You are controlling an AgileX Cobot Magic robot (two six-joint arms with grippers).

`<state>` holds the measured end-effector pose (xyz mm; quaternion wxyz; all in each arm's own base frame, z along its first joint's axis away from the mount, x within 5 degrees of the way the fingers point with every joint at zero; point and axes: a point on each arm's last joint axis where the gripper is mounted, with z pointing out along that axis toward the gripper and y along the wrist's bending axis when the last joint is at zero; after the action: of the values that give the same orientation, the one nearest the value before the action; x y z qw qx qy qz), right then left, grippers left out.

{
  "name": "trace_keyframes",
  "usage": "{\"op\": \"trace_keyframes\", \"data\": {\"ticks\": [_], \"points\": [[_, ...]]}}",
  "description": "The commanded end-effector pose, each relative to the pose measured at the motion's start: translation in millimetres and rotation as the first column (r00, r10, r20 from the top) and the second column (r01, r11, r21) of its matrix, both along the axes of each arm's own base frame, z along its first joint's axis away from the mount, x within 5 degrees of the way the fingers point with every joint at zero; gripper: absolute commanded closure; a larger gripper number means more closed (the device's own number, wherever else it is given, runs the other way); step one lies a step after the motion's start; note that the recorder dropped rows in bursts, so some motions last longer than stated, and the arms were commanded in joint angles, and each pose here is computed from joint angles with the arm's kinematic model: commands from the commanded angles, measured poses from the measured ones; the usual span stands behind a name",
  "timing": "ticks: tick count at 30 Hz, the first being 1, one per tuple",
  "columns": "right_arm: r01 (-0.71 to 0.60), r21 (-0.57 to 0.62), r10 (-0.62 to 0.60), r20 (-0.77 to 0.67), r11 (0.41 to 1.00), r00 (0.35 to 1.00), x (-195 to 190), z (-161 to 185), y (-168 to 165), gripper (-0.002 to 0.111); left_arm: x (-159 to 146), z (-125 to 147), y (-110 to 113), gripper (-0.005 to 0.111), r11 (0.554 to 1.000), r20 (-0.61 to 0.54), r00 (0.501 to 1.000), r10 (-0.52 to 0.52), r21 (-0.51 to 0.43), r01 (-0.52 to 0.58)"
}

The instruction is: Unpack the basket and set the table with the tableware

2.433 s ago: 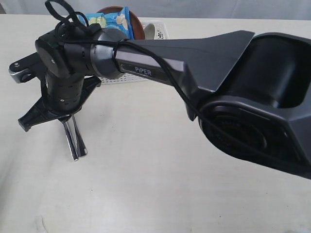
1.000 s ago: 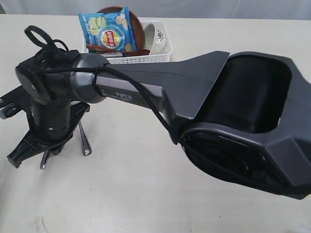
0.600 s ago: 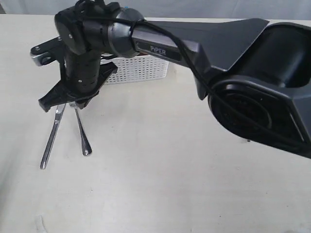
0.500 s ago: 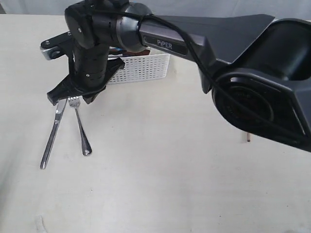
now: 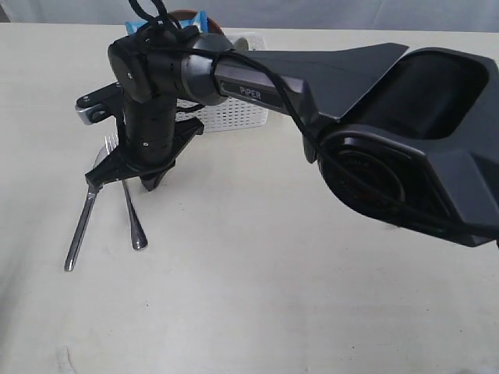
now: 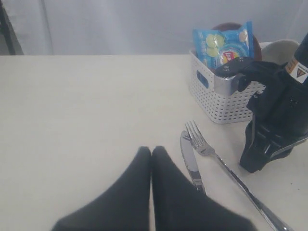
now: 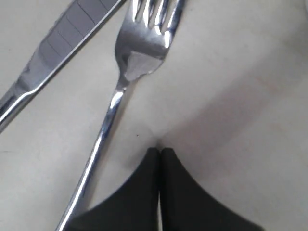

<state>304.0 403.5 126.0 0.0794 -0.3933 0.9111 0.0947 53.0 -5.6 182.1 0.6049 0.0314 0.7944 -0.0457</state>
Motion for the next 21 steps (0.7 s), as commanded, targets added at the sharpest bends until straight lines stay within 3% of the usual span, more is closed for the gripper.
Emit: {"op": "trace_keyframes", "data": {"ticks": [1, 21], "points": [[-0.028, -0.001, 0.028, -0.042, 1.000, 0.999, -7, 1, 2, 0.109, 0, 0, 0, 0.107, 1.000, 0.011, 1.000, 0.003, 0.004, -0.003], [-0.134, -0.030, 0.130, -0.118, 0.991, 0.985, -46, 1, 21, 0.109, 0, 0, 0, 0.107, 1.000, 0.011, 1.000, 0.003, 0.004, -0.003]]}}
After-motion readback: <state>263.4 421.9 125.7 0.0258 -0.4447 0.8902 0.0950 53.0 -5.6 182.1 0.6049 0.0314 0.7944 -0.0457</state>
